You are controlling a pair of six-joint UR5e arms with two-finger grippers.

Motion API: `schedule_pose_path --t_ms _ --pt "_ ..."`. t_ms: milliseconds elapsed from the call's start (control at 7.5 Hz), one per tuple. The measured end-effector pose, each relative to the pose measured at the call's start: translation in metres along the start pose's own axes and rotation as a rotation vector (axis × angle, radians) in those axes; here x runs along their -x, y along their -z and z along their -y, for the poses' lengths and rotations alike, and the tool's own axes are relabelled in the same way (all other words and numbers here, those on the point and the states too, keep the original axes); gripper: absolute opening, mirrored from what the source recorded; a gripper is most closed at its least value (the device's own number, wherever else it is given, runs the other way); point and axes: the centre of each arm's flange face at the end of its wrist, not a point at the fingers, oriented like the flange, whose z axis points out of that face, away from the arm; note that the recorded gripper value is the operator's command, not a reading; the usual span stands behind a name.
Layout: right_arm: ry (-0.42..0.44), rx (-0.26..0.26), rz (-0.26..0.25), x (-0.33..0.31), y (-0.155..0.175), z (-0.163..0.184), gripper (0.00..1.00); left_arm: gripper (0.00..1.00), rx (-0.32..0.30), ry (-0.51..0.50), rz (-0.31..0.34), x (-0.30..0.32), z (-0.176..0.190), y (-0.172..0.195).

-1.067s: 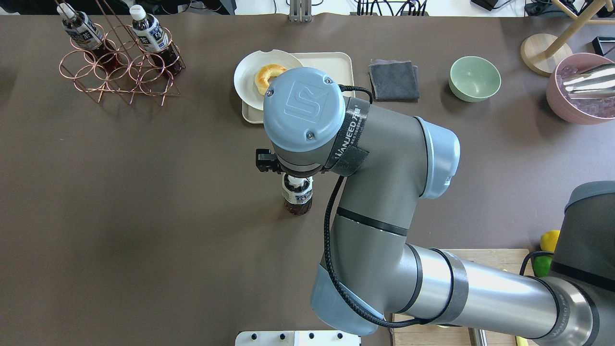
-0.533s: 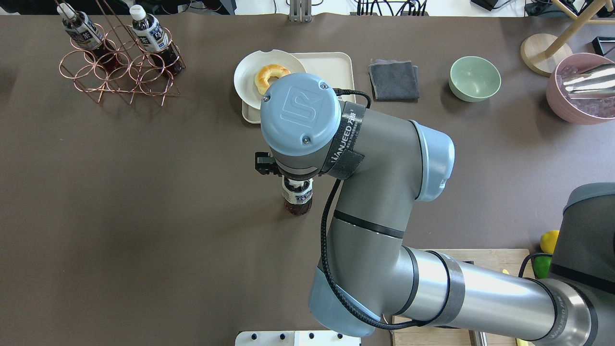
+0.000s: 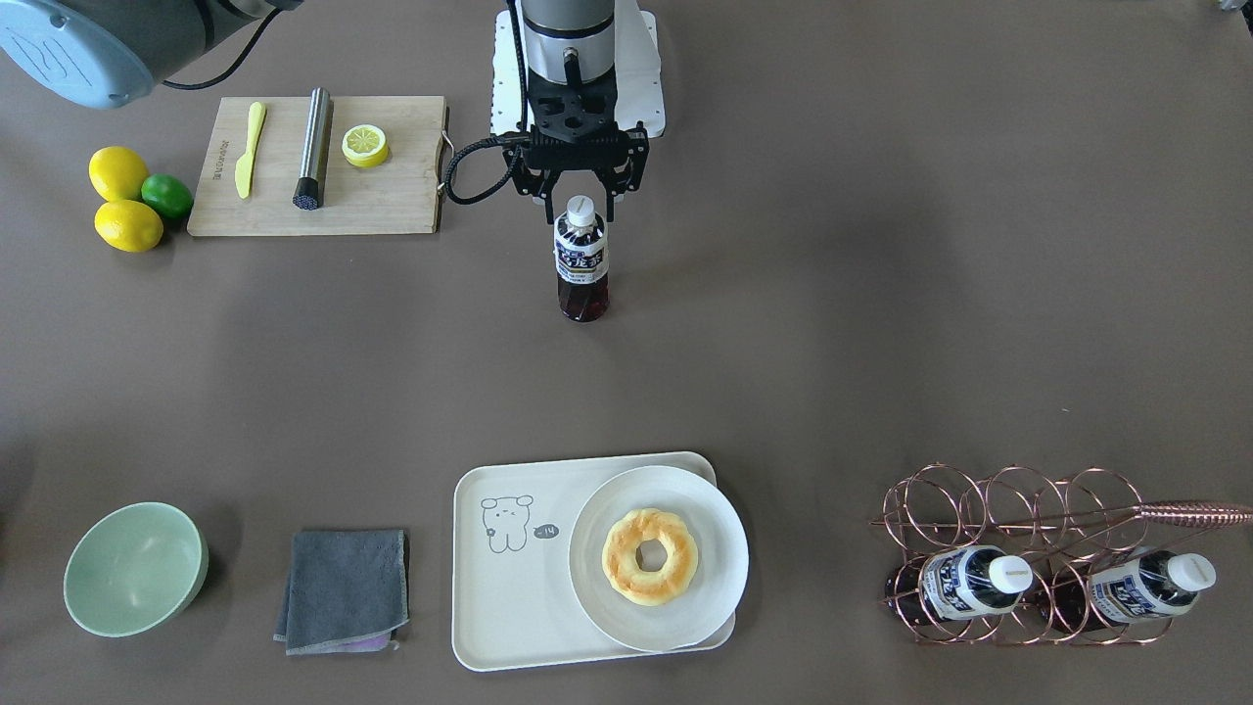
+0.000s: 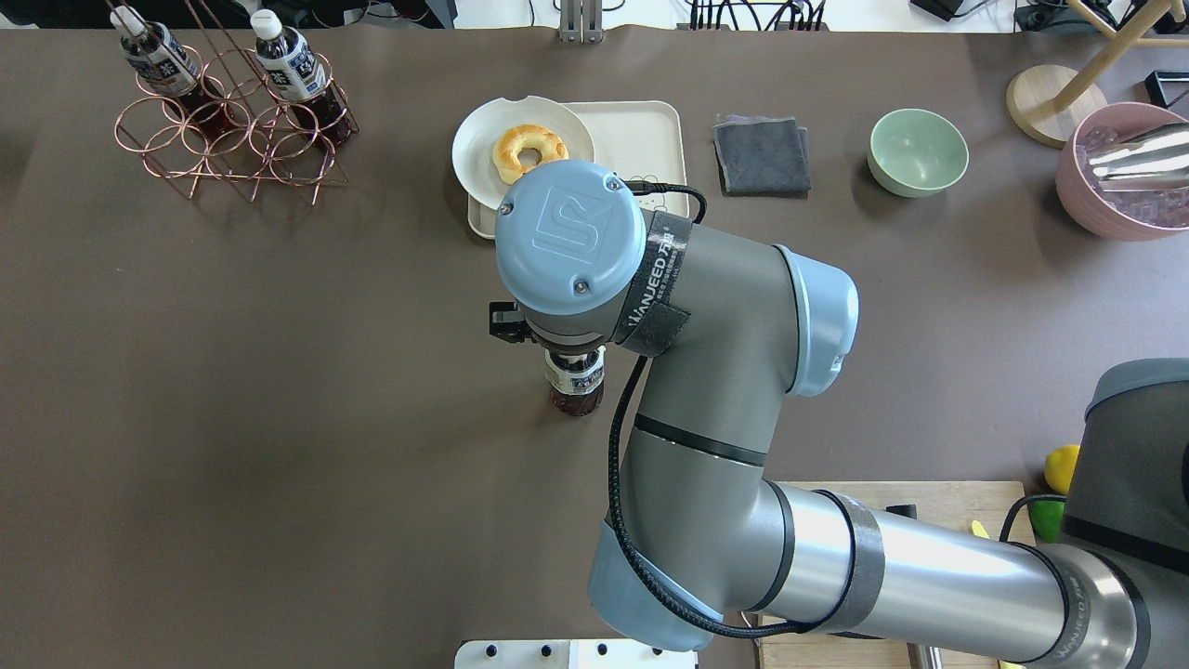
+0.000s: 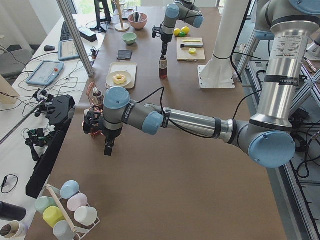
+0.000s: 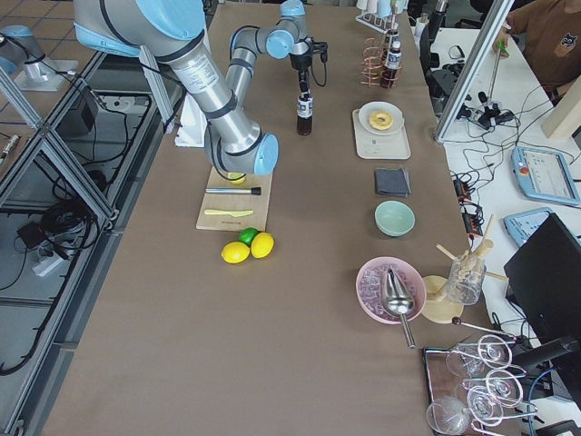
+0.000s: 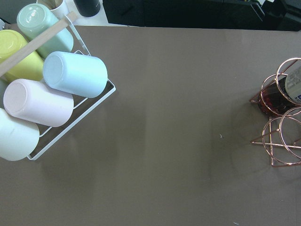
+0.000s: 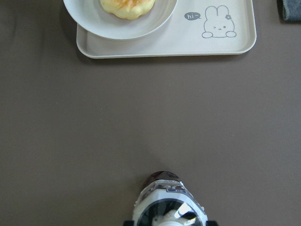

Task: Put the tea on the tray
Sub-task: 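Close the right gripper around the tea bottle's cap, then lift the tea bottle with the right gripper and lower it onto the tray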

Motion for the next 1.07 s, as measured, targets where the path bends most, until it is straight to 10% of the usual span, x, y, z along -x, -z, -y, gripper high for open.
schedule_pose_path --t_ms 267,533,1067 --pt "0.001 -0.007 0.004 0.001 -0.002 0.001 0.52 0.98 0.001 0.001 0.001 0.002 0.003 -0.003" --pt "0.000 -0.010 0.003 0.000 -0.002 0.003 0.00 0.98 -0.001 0.000 0.000 0.001 0.005 -0.003" --pt "-0.013 -0.029 0.025 -0.005 0.015 0.017 0.00 0.98 -0.002 0.000 0.000 -0.003 0.014 -0.002"
